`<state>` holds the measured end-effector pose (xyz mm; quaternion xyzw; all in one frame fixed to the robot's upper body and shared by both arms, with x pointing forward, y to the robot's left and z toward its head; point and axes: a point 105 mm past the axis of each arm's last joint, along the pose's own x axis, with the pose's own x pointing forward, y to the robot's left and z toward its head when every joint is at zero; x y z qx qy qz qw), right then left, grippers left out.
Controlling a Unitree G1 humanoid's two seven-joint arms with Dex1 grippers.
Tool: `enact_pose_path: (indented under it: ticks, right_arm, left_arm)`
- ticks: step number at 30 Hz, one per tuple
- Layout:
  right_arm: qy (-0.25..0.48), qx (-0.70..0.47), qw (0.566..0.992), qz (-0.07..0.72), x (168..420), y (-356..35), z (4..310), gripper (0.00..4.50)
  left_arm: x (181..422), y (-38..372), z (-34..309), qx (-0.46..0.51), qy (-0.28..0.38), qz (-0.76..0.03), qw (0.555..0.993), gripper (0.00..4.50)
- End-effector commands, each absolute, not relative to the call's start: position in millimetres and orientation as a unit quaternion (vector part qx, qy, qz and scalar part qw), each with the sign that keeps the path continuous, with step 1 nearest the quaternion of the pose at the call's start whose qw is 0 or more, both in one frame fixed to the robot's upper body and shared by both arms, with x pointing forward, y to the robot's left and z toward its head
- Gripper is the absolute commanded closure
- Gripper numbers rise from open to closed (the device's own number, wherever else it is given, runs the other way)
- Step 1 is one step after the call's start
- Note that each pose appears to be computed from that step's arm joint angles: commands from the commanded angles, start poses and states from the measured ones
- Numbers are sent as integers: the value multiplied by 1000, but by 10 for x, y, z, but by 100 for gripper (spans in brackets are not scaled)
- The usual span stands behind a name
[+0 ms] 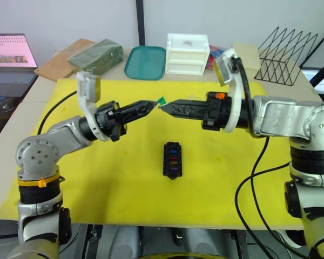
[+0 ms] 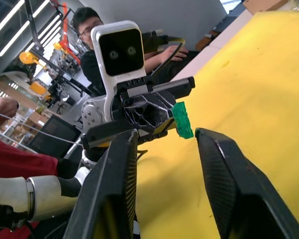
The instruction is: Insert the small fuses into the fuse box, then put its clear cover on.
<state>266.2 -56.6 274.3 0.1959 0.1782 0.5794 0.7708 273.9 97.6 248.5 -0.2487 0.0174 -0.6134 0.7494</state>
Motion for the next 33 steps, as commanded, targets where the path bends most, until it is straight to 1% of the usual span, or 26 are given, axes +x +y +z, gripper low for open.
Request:
enact_pose_path:
  ticks: [1,5,8,12,13,22,26,27,29,33]
  right_arm:
    - [159,197,764,593,2600,-565,2843,240]
    - [157,197,764,595,2596,-564,2853,240]
    - [157,194,763,597,2585,-560,2851,296]
    - [158,193,763,596,2584,-557,2845,428]
    - [158,192,763,596,2585,-556,2844,444]
    - [162,181,767,594,2579,-559,2838,444]
    - [178,130,784,581,2613,-604,2776,444]
    - [184,108,790,574,2633,-621,2747,450]
    - [194,51,803,561,2667,-662,2679,450]
    - [211,-17,807,551,2713,-714,2590,450]
  left_arm:
    - [2672,967,2587,-236,-5,-624,745,450]
    - [2677,969,2581,-236,-4,-624,745,450]
    - [2682,969,2583,-237,-5,-623,745,450]
    - [2687,970,2589,-238,-8,-623,745,450]
    - [2689,971,2590,-238,-8,-623,745,450]
    - [2677,969,2562,-233,-2,-622,748,450]
    - [2674,965,2432,-201,37,-621,757,450]
    - [2681,972,2401,-194,46,-620,759,409]
    - [2676,998,2338,-170,64,-621,763,351]
    - [2689,1052,2215,-115,88,-620,771,208]
